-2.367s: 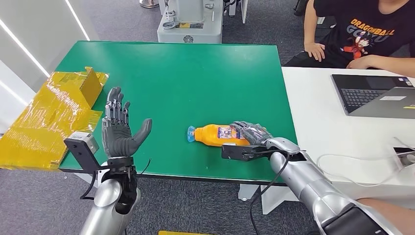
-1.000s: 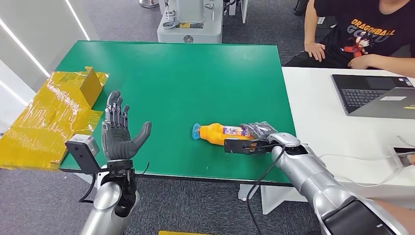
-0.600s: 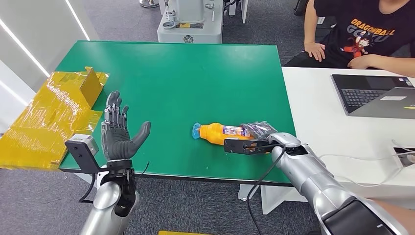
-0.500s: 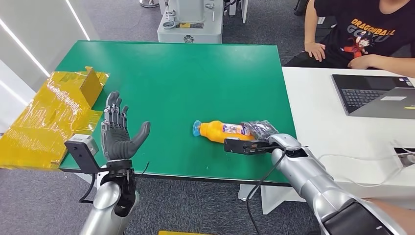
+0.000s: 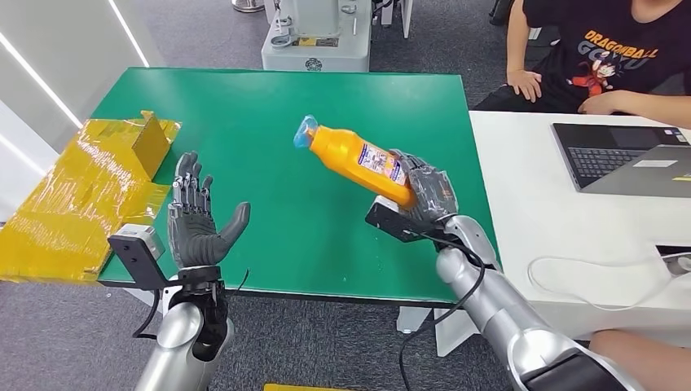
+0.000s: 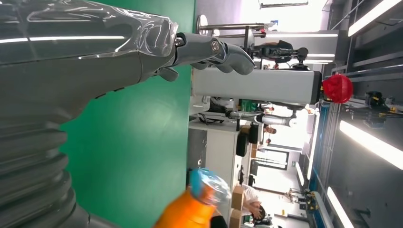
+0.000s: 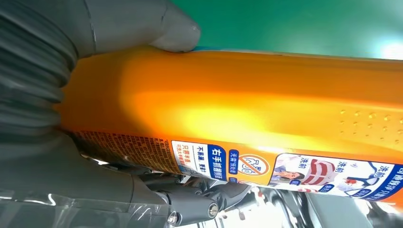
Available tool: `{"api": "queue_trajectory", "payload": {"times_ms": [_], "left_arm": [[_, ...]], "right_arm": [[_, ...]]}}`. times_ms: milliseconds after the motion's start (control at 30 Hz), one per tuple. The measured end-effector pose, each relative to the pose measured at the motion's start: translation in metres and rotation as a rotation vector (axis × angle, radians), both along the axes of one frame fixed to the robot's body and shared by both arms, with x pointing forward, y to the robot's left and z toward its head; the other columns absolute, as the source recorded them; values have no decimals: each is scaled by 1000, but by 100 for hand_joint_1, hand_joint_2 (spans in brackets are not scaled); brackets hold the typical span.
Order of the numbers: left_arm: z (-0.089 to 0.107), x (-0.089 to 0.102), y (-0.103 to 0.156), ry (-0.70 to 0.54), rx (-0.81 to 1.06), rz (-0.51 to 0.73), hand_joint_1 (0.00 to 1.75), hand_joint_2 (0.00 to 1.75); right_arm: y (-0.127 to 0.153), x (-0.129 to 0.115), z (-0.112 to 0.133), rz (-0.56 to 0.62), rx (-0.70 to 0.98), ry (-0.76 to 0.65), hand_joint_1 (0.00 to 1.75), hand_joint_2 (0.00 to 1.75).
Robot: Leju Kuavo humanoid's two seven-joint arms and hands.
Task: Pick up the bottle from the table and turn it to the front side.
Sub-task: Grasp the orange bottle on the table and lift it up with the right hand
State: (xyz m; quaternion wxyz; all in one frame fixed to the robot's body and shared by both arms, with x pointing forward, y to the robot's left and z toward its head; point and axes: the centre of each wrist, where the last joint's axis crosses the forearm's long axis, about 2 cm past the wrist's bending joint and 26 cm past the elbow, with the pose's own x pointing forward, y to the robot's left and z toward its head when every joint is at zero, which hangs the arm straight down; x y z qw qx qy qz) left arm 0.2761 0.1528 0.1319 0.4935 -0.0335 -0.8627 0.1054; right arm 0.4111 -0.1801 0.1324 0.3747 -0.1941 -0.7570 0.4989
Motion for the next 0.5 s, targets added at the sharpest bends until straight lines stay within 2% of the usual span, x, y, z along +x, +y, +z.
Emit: {"api": "queue_trajectory", "payload": {"times_ms": [267, 500], "left_arm": [[1, -1, -2, 7, 12, 7, 0, 175], [6, 5, -3, 21, 58, -44, 0, 175]], "right_arm": [[28, -13, 14, 4, 292, -134, 175, 175], [44, -37, 16, -9, 544, -130, 175, 175]]}}
